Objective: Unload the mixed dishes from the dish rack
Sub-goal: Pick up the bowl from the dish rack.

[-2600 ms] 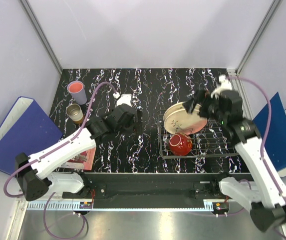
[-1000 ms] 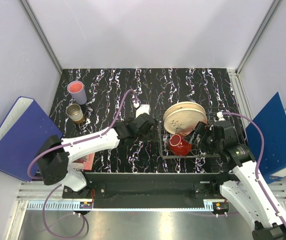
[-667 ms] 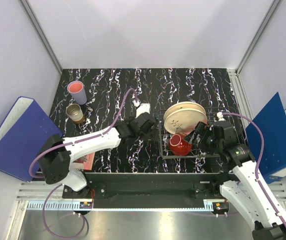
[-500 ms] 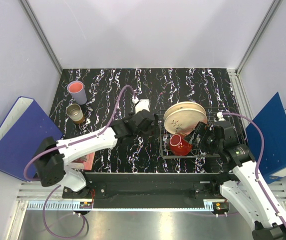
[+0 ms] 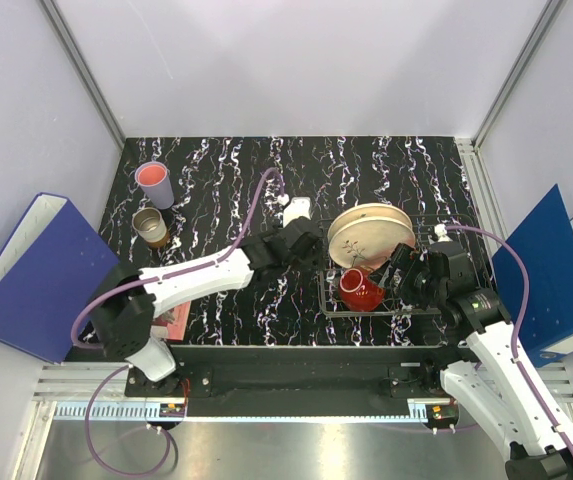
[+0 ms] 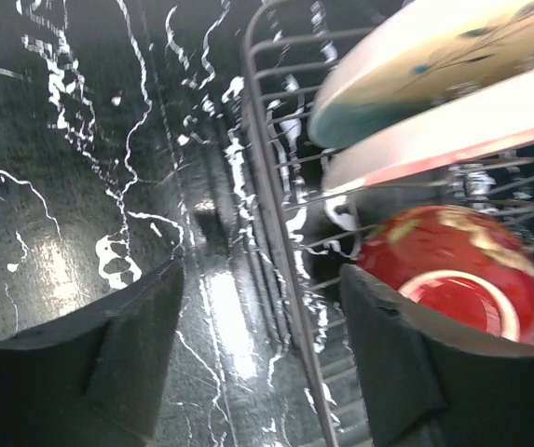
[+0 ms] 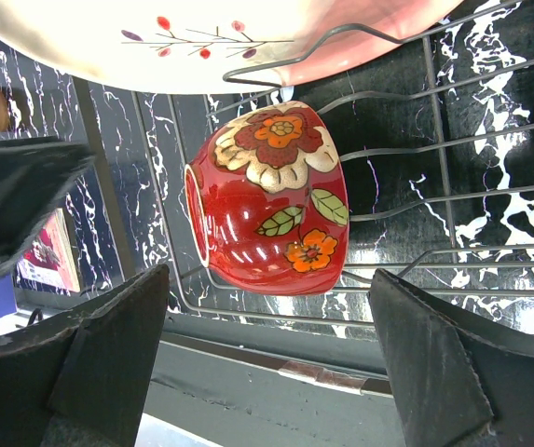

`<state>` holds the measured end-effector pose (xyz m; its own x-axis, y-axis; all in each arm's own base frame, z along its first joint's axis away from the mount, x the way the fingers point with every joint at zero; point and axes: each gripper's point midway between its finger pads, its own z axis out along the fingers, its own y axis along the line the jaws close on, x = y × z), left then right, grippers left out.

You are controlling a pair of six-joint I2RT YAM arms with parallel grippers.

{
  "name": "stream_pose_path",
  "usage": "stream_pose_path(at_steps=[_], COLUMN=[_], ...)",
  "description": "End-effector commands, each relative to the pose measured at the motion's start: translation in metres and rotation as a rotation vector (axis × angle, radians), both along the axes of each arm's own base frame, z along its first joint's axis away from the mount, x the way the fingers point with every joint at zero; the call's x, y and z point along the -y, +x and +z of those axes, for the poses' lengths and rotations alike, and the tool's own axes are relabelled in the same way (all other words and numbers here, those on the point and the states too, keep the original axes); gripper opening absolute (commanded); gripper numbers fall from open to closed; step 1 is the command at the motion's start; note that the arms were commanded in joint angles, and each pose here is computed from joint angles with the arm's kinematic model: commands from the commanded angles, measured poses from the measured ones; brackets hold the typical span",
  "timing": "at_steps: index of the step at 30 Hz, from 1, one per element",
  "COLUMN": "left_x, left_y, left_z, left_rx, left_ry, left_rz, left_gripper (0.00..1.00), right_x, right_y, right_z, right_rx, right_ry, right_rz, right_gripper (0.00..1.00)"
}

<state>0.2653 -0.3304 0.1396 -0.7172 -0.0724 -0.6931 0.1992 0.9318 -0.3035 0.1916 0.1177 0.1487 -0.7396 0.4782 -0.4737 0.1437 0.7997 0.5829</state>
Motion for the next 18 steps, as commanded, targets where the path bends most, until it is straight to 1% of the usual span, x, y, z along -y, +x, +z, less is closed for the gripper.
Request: stream_pose_path(at_steps=[1,2,3,5,6,8,9,11,12,15,18], left_x=[0.006,0.004,0.005,0.006,0.007,0.008,0.01,0.012,0.013,0.016,0.018], left_y=[0.014,0.016,0.017,0.019,0.018,0.02,0.02,0.02,0.02,0.02,0.02], left_z=[0.002,-0.003,-0.004,-0.011,-0.013,-0.018,-0.019,-0.023,-0.023,-0.027,-0.029], left_rx=[0.011,0.002,-0.004,-0.02,-0.026,-0.036,-0.043,-0.052,-0.058,-0.069,-0.075], left_ry=[-0.047,-0.044,-0.049,-0.053,-0.055,-0.051,-0.054,-0.05,-0.052,-0.051,-0.052], left_rz=[0.032,0.038,0.037,0.036,0.031,0.031,0.027,0.023,0.02,0.011,0.008], left_gripper=[0.66,0.63,0.57,0.51,0.44,0.35,0.27,0.19,0.11,0.0,0.0], right_x=[-0.002,-0.002,-0.001,-0.002,-0.002,-0.002,-0.002,-0.002,-0.002,-0.001,-0.002], right_y=[0.005,0.005,0.005,0.006,0.006,0.006,0.006,0.006,0.006,0.007,0.009], right_z=[0.006,0.006,0.005,0.004,0.003,0.001,0.0,-0.004,-0.004,-0.01,-0.013], right_rx=[0.03,0.031,0.027,0.024,0.02,0.011,0.006,-0.01,-0.014,-0.035,-0.045], right_ry=[0.006,0.007,0.005,0.005,0.003,-0.003,-0.002,-0.011,-0.011,-0.023,-0.027], right_rz=[-0.003,-0.003,-0.004,-0.001,-0.002,0.002,0.0,0.003,0.0,0.001,0.003], right_gripper=[0.95,0.95,0.95,0.95,0.95,0.94,0.94,0.93,0.93,0.91,0.91])
